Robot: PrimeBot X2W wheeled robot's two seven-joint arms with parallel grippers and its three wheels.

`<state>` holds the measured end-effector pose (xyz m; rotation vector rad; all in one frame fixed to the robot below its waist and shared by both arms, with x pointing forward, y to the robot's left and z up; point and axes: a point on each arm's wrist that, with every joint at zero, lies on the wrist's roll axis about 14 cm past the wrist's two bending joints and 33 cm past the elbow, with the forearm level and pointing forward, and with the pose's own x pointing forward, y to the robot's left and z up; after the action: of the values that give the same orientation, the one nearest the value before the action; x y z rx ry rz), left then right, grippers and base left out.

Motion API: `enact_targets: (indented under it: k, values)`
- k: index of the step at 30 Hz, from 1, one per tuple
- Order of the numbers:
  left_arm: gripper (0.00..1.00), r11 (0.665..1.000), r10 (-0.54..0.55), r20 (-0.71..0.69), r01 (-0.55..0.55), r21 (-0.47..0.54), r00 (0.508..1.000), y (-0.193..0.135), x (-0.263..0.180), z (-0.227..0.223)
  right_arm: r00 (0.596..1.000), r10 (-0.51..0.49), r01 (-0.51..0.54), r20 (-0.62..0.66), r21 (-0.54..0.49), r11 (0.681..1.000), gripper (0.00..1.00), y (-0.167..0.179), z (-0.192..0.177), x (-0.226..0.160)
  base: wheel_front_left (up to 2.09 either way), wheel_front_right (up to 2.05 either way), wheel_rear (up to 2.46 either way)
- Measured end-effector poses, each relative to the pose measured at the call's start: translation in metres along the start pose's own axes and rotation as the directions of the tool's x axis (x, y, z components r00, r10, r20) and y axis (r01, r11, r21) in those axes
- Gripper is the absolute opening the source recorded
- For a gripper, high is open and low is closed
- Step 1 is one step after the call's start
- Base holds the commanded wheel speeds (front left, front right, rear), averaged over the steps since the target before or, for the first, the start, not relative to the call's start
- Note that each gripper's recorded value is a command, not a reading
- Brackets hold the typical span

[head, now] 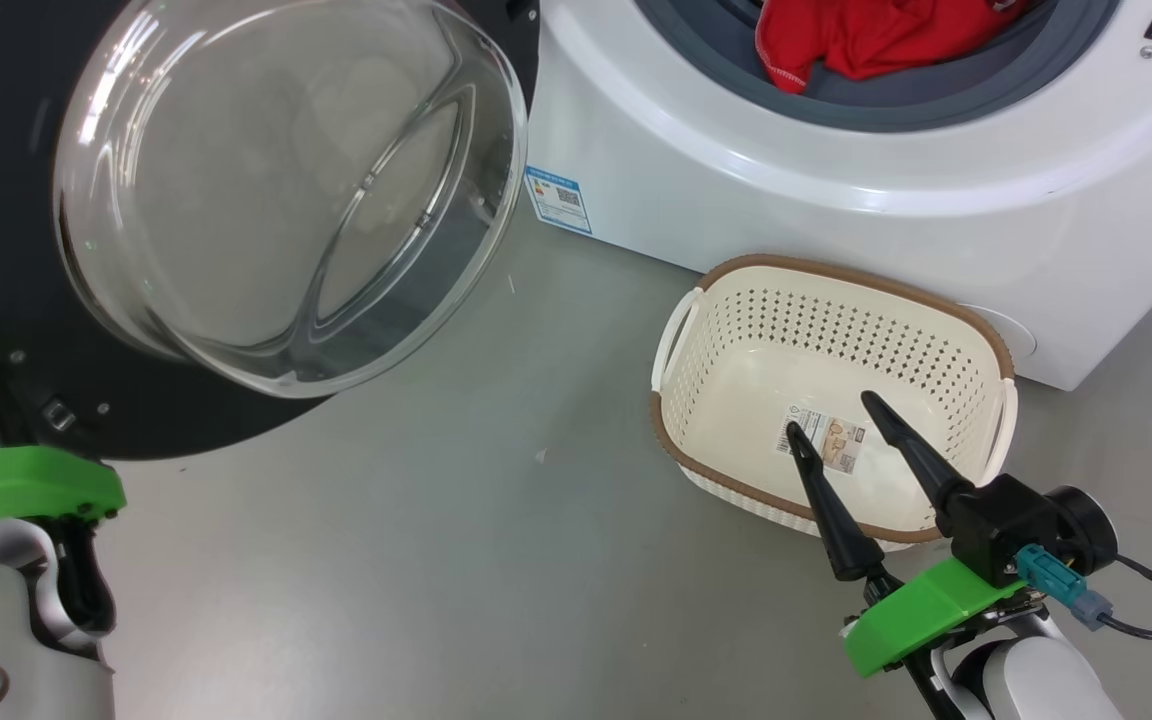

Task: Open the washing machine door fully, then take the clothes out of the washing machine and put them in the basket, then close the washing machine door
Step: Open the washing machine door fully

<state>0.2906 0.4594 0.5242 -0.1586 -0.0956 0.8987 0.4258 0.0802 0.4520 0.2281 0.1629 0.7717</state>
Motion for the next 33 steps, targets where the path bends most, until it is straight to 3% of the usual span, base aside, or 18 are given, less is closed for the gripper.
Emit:
enact_targets:
  k: [7, 8, 9, 10, 23, 33]
  values:
    - [0.00, 1.000, -0.002, -0.002, 0.002, -0.021, 1.000, -0.001, -0.001, -0.002, 1.000, -0.011, 0.011, 0.007, 0.005, 1.000, 1.00, -0.002, 0.003, -0.003, 0.00, 0.00, 0.00]
    - [0.22, 1.000, -0.003, 0.001, 0.003, -0.024, 1.000, -0.002, -0.001, -0.002, 1.000, -0.013, 0.013, 0.008, 0.004, 1.000, 1.00, -0.003, 0.004, -0.004, 0.00, 0.00, 0.00]
    - [0.58, 1.000, -0.003, 0.005, 0.003, -0.030, 1.000, -0.003, -0.001, -0.001, 1.000, -0.016, 0.016, 0.009, 0.004, 1.000, 1.00, -0.003, 0.004, -0.004, 0.00, 0.00, 0.00]
    - [1.00, 0.999, -0.017, 0.025, 0.018, -0.051, 1.000, -0.009, -0.001, 0.004, 1.000, -0.022, 0.022, 0.015, 0.008, 1.000, 1.00, -0.005, 0.006, -0.006, 0.00, 0.00, 0.00]
    - [1.00, 0.977, -0.167, 0.229, 0.192, -0.091, 0.959, -0.057, -0.019, 0.058, 0.995, -0.085, 0.085, 0.055, 0.010, 0.996, 1.00, -0.021, 0.012, -0.021, 0.00, 0.00, 0.00]
    - [1.00, 0.913, -0.359, 0.298, 0.398, -0.083, 0.885, -0.126, -0.049, 0.076, 0.971, -0.214, 0.210, 0.110, 0.045, 0.977, 1.00, -0.056, 0.024, -0.046, 0.00, 0.00, 0.00]
